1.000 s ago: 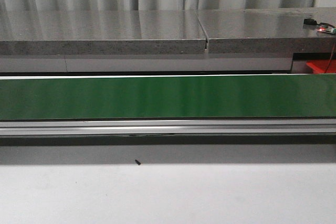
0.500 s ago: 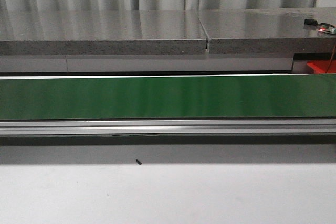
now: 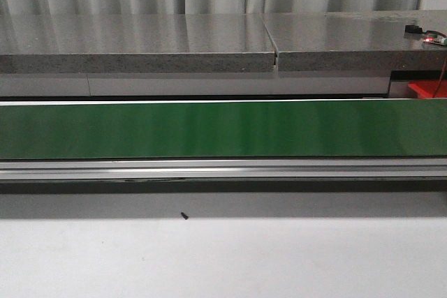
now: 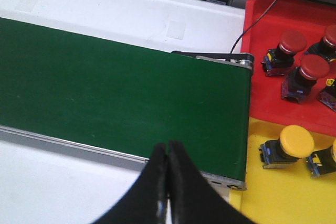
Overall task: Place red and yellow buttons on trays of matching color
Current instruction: 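Close the left gripper on the yellow button and lift it, then lower the yellow button onto the belt and open the left gripper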
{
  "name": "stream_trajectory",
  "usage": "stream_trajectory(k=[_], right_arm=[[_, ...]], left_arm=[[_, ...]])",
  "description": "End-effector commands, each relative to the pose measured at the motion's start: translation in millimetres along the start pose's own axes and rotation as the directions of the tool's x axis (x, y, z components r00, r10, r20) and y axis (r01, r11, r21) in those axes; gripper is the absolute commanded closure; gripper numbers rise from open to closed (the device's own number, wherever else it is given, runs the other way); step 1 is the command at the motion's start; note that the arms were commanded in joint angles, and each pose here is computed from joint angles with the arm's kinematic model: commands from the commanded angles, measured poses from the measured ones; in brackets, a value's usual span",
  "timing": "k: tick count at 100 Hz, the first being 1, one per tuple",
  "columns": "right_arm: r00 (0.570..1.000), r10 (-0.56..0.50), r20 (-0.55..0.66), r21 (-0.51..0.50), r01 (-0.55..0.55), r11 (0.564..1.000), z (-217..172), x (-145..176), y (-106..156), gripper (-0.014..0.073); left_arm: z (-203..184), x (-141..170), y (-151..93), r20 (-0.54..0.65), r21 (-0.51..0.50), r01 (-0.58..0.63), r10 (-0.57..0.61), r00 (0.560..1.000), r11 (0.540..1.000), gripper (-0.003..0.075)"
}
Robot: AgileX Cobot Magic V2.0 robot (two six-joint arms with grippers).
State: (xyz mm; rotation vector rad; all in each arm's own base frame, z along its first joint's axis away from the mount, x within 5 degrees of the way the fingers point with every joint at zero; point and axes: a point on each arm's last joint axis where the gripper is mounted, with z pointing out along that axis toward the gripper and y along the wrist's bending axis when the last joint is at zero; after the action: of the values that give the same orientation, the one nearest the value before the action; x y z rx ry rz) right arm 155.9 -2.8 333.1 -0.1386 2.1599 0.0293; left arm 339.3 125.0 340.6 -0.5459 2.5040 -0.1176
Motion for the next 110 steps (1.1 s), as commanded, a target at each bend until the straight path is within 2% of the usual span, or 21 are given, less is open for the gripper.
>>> stream_trajectory(k=[1,13,30,57,87,110], right_arm=[[0.996,-0.001,0.087,0.021,-0.001,1.000,-7.1,-11.8,-1.4,0.0664],[0.996,-0.001,0.087,0.021,-0.001,1.000,-7.1,-11.8,-1.4,0.0664],[0.996,-0.001,0.086,0.020,-0.001,1.000,-7.1,-11.7,-1.3,0.0664],[0.996,-0.001,0.086,0.020,-0.001,1.000,-7.1,-11.7,-1.3,0.0664],[0.996,-0.001,0.085,0.020,-0.001,1.000,-7.1,-11.7,-1.3,0.0664],[0.996,-0.001,0.085,0.020,-0.001,1.000,-7.1,-11.7,-1.3,0.0664]], left_arm=[[-30.1,5.0,-8.9,0.113,0.032,-0.011,0.007,0.994,0.999,0.0586],[-24.4,20.4,-8.3,0.088,0.052,0.010,-0.014,0.996,0.999,0.0586],[-6.6,35.0,-18.6,0.030,0.072,-0.027,0.025,0.999,0.997,0.0586],[10.4,42.0,-37.0,-0.007,0.099,-0.073,0.074,0.997,0.992,0.0586],[41.6,45.5,-34.9,-0.100,0.095,-0.059,0.069,0.993,0.994,0.0584],[51.6,46.8,-33.4,-0.127,0.091,-0.054,0.065,0.990,0.994,0.0581]])
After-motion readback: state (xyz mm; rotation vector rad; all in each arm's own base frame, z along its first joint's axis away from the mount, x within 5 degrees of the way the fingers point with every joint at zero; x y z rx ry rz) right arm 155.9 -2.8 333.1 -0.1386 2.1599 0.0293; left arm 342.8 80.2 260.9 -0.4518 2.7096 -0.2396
